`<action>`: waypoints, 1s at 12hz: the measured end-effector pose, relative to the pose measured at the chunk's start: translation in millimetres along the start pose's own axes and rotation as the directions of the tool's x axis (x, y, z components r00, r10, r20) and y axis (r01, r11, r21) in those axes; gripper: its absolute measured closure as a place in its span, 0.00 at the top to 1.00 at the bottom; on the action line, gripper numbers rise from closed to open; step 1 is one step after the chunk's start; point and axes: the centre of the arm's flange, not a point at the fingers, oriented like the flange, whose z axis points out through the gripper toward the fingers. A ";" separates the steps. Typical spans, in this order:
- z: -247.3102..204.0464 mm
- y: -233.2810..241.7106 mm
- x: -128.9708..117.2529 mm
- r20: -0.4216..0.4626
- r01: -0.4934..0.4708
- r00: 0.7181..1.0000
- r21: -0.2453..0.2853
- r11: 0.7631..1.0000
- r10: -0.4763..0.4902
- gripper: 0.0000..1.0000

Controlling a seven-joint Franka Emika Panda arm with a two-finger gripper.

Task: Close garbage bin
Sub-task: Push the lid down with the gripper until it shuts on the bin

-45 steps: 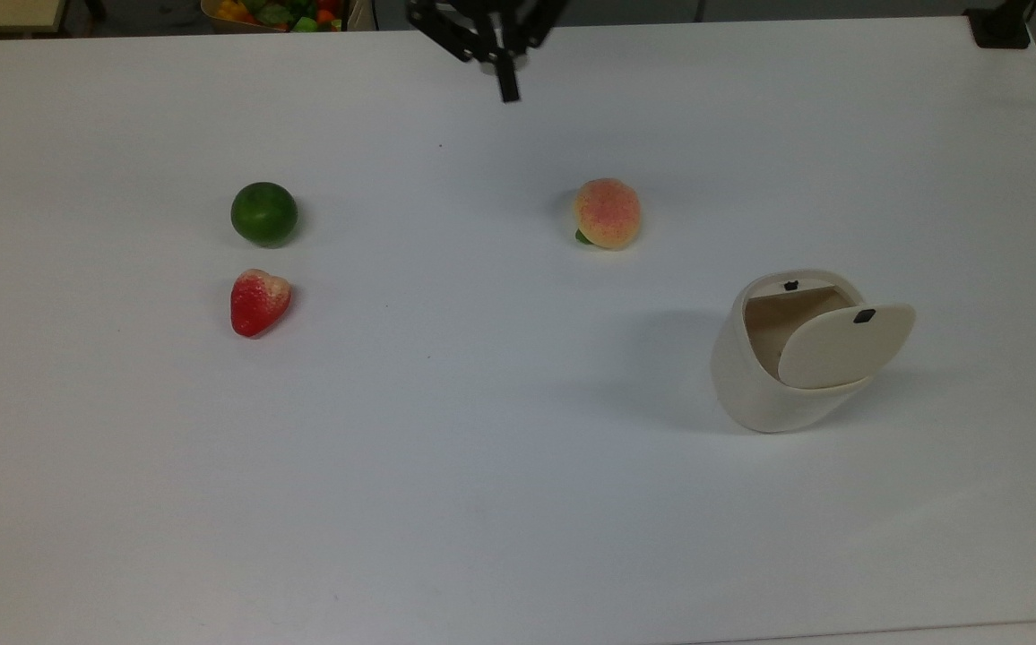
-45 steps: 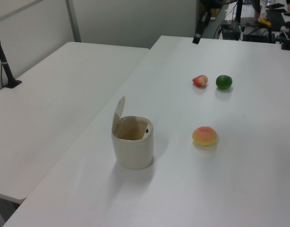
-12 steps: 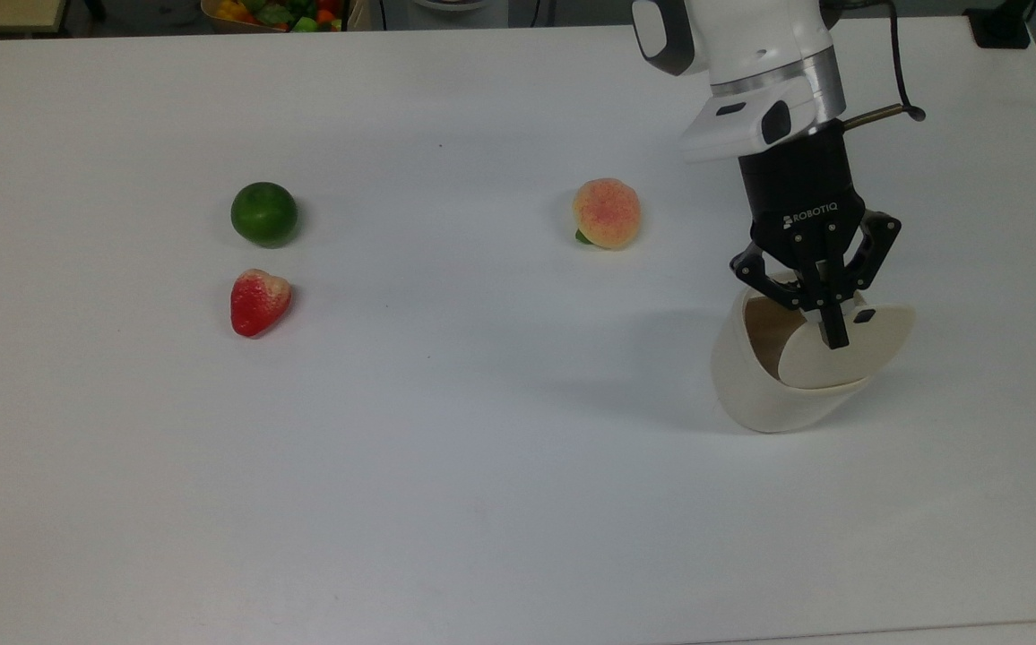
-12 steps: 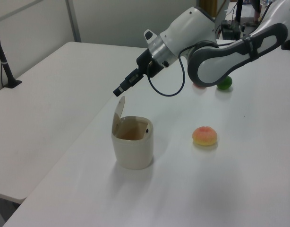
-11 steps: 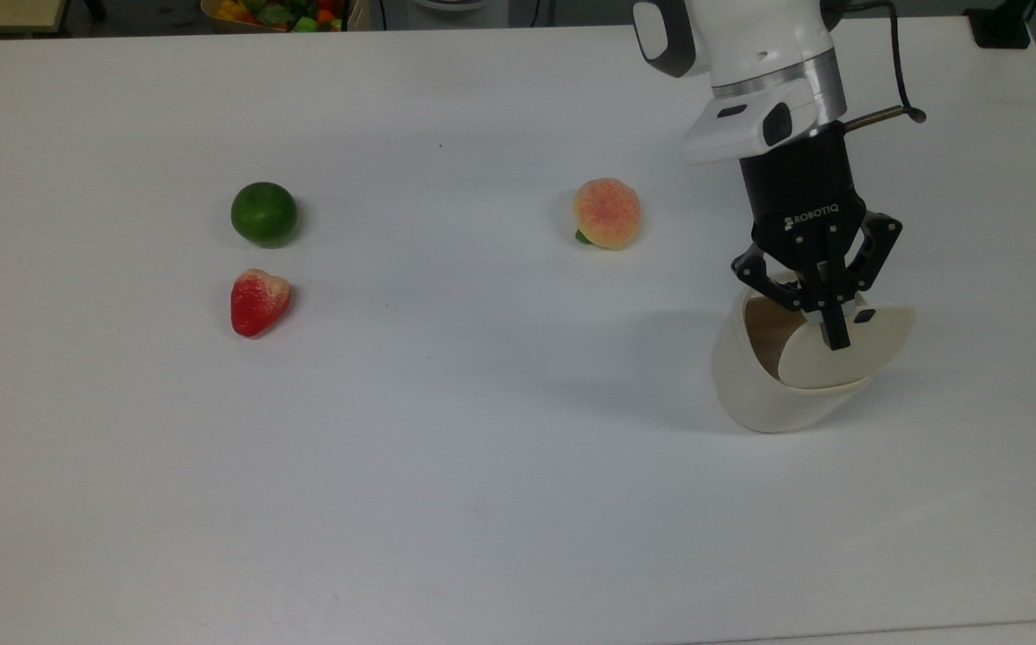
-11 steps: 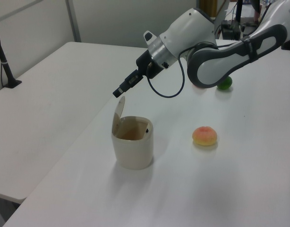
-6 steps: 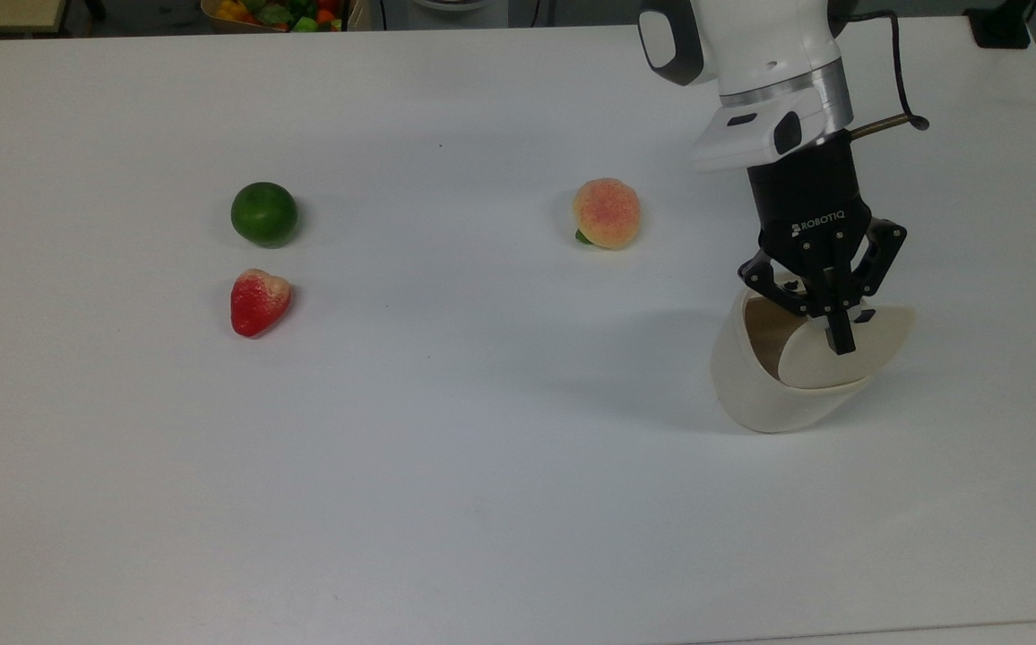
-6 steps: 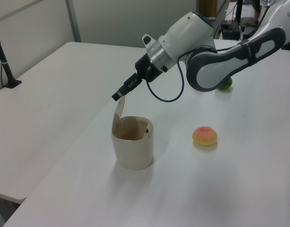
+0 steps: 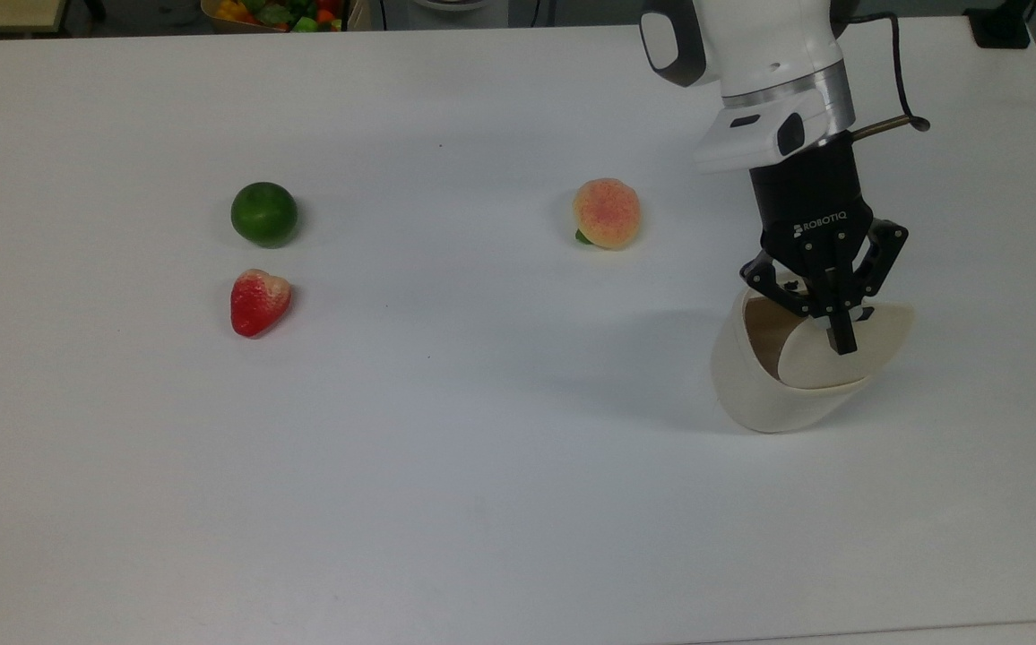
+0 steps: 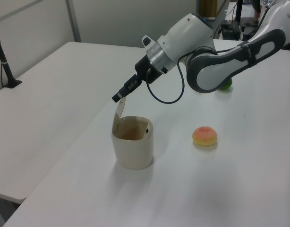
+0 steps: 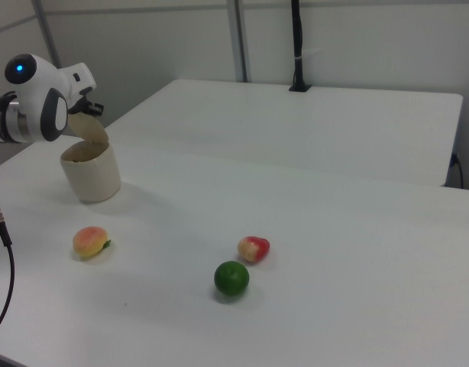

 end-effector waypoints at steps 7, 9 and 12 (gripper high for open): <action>5.2 -11.4 -31.1 0.067 0.006 0.998 0.013 1.000 -0.007 0.01; 6.6 -16.1 -43.6 0.100 0.009 0.995 0.017 1.000 -0.011 0.01; 8.1 -11.5 -51.4 0.164 0.008 0.986 -0.002 1.000 -0.008 0.01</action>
